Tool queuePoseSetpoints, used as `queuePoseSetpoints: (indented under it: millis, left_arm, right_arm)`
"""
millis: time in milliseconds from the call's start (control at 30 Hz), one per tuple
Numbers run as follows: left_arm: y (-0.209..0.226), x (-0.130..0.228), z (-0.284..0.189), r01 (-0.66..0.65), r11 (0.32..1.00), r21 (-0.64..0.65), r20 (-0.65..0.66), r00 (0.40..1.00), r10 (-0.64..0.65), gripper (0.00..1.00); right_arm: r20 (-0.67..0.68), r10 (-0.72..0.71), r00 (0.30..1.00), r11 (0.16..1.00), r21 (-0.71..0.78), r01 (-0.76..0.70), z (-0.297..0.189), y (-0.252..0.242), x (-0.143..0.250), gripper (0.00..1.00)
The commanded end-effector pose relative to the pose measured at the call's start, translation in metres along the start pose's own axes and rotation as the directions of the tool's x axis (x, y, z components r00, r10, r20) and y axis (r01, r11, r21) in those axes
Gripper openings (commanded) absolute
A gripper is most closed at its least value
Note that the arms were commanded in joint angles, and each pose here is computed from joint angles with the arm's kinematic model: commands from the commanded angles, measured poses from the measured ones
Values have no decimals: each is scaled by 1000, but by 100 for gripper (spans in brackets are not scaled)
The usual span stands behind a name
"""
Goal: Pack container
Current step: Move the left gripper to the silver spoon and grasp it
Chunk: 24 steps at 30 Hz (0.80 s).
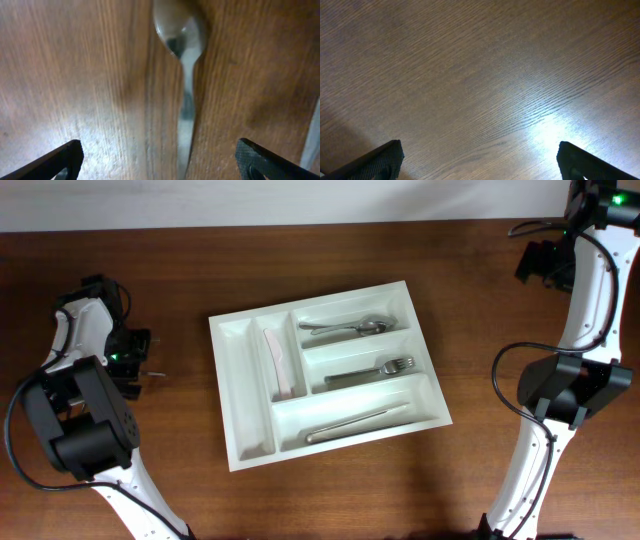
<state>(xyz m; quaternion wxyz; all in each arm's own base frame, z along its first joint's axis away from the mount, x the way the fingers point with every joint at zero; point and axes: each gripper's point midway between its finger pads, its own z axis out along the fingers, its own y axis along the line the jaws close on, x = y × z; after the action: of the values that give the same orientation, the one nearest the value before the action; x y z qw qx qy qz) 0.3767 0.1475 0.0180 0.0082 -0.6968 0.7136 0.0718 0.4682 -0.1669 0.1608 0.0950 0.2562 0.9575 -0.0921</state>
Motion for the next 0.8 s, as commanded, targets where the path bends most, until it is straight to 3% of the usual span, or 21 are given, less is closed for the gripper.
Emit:
queuePoseSetpoints:
  millis: [0,767]
  left_arm:
    - [3,-12,6,-11,1000,-23,49,999,12,99]
    - [0,-14,42,0,999,-44,6,1000,0,99]
  right_arm:
    - [-6,-14,1000,1000,16,14,4,0,1,99]
    - [-6,-14,1000,1000,16,14,4,1,1,99]
